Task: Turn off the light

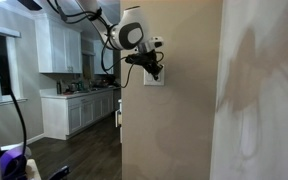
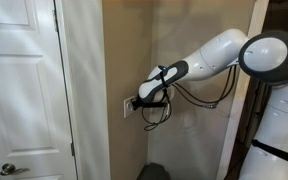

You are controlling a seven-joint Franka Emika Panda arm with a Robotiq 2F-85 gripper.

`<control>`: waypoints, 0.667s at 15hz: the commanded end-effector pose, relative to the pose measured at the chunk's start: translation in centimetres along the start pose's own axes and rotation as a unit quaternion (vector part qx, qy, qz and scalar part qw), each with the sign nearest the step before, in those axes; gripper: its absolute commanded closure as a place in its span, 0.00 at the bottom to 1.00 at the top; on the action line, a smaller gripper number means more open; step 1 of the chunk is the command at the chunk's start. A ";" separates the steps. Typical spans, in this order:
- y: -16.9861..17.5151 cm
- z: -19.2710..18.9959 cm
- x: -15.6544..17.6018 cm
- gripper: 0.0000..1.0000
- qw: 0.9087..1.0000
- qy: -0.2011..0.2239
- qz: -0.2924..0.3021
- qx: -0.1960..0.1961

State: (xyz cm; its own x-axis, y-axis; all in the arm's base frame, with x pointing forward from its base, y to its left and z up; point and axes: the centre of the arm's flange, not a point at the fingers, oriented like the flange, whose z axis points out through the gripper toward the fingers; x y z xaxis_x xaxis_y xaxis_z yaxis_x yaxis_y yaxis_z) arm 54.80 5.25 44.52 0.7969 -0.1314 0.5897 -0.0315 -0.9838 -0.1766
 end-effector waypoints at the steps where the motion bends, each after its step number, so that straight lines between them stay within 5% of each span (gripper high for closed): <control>1: 0.1 0.9 -0.1 1.00 1.000 0.006 -0.013 0.013; 10: -0.3 1.8 -0.2 1.00 0.999 0.025 -0.032 0.006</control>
State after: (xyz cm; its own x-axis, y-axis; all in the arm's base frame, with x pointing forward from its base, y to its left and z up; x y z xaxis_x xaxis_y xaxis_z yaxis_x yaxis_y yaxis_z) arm 55.20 5.82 43.57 0.7878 -0.1023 0.6073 -0.0014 -0.9864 -0.1643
